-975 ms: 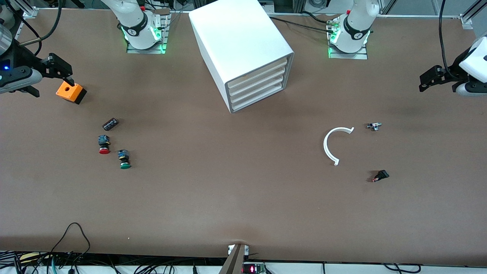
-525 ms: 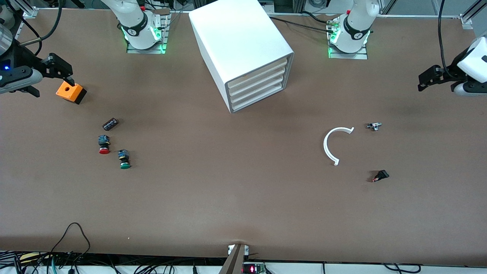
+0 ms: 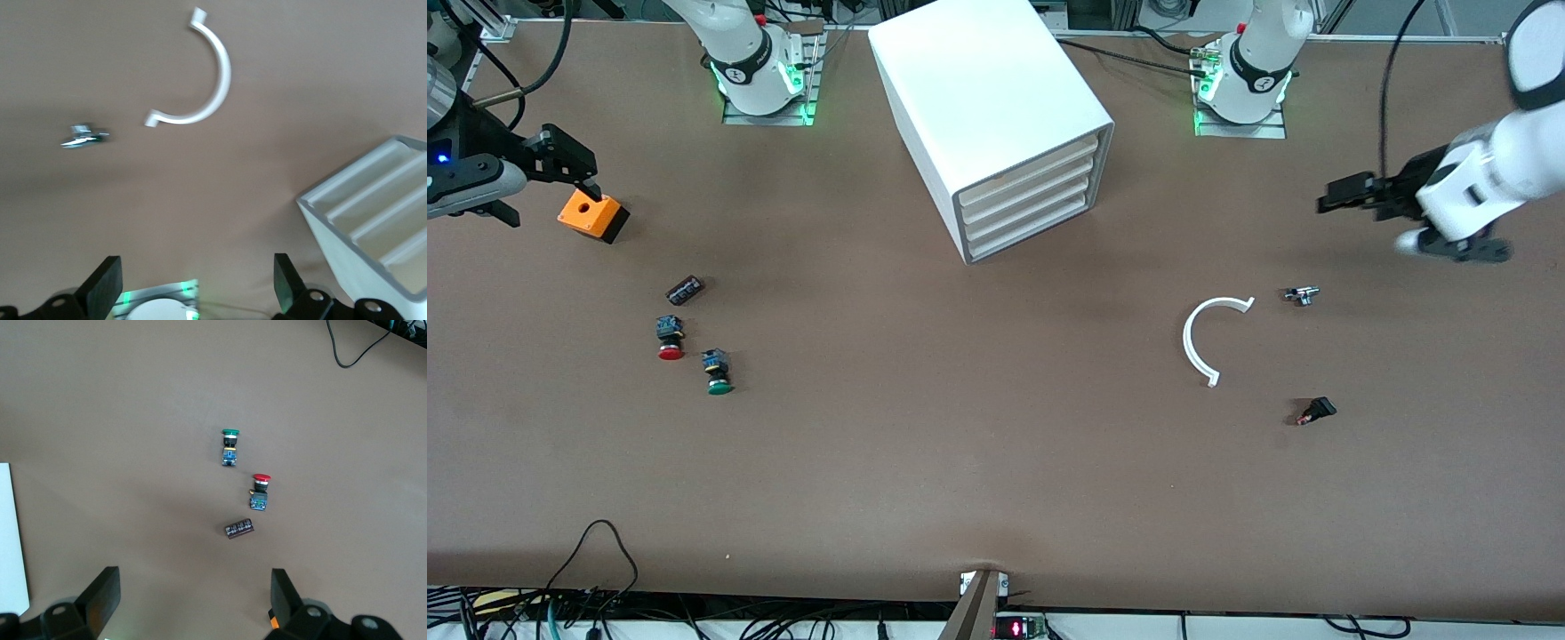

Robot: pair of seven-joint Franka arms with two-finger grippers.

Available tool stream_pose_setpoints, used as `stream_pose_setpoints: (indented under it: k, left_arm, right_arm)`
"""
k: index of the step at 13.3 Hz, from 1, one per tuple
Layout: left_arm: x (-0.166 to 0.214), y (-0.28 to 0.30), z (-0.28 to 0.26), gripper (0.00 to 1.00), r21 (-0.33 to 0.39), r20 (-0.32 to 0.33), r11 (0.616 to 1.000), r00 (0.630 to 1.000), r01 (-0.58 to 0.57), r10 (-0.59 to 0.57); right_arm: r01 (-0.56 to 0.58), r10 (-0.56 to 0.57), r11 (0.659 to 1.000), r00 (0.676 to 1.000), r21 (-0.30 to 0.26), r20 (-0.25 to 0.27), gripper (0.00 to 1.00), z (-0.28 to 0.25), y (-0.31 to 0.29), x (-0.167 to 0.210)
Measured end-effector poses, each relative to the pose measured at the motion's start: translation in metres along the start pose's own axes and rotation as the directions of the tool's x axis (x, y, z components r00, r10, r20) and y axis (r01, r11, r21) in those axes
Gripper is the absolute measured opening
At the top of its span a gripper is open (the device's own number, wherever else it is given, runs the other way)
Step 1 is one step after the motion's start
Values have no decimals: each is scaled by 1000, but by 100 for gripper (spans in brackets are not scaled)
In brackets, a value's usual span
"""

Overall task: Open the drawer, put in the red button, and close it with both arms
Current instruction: 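Reach the left gripper to the cabinet's top drawer handle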

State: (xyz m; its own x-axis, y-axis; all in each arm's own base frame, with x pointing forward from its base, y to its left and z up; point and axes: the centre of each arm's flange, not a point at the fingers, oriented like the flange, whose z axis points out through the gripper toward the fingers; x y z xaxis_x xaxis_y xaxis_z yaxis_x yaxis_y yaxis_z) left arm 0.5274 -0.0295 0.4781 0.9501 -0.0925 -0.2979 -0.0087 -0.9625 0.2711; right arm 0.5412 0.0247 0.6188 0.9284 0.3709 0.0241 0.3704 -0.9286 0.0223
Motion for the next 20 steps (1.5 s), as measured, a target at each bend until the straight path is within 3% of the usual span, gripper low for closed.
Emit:
stream_pose_setpoints:
  k: [3, 6, 10, 13, 16, 20]
  left_arm:
    - [21, 62, 57, 100, -37, 112, 995, 989, -97, 100]
    - [36, 91, 102, 100, -160, 188, 977, 968, -138, 167]
    - [61, 85, 158, 100, -362, 226, 911, 929, -199, 293]
    - [73, 95, 199, 100, -515, 218, 830, 903, -215, 369]
    - [80, 111, 246, 99, -652, 189, 721, 870, -236, 456]
    - [77, 146, 297, 94, -763, 198, 620, 847, -183, 493]
  right_arm:
    - [0, 0, 1000, 1000, 0, -1, 100, 0, 0, 0]
    - [0, 0, 1000, 1000, -1, -2, 100, 0, 0, 0]
    - [1, -1, 1000, 1000, -1, -2, 100, -1, -1, 0]
    - [1, -1, 1000, 1000, -1, -3, 100, -1, -1, 0]
    - [2, -2, 1000, 1000, -2, -5, 100, -1, -1, 1]
    - [2, -2, 1000, 1000, 0, -6, 100, -1, -1, 1]
